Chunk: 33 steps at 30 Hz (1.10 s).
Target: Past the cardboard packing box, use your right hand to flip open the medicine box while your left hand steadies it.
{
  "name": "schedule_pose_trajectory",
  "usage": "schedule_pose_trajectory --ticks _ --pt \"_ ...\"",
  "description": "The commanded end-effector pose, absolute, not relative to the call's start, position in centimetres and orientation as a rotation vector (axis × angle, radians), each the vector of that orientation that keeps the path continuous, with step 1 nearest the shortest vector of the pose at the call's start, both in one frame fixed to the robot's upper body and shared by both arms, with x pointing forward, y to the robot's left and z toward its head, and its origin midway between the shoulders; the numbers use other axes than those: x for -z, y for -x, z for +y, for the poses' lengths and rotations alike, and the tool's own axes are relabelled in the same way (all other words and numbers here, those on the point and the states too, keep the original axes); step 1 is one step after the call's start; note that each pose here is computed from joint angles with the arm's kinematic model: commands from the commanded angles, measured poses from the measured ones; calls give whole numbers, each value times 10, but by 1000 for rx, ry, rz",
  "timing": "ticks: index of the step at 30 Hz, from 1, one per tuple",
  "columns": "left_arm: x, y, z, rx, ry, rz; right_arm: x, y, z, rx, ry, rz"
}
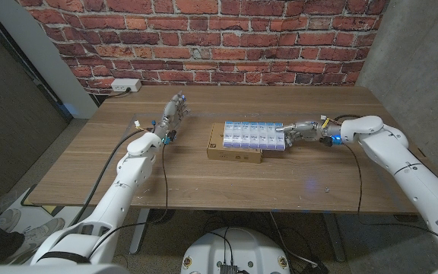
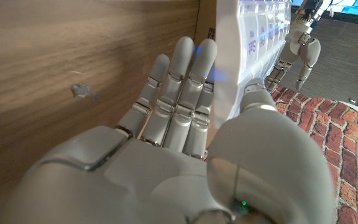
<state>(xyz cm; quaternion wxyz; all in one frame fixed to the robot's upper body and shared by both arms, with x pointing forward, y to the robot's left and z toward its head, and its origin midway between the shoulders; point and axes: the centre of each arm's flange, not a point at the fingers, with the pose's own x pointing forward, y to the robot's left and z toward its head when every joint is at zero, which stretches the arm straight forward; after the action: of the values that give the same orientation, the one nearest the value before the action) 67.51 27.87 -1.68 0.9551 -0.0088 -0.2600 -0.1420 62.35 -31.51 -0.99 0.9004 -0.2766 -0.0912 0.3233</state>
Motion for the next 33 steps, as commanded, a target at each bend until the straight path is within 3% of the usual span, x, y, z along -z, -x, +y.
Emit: schedule_pose_trajectory --ticks 1,22,33 --pt "16 -675 276 303 15 -524 18 -622 -323 -610 435 -352" --pt "11 -677 273 323 -5 -527 24 -626 -326 -546 288 -493" --pt "4 -674 268 327 -82 -544 27 -624 -327 -427 191 -576"
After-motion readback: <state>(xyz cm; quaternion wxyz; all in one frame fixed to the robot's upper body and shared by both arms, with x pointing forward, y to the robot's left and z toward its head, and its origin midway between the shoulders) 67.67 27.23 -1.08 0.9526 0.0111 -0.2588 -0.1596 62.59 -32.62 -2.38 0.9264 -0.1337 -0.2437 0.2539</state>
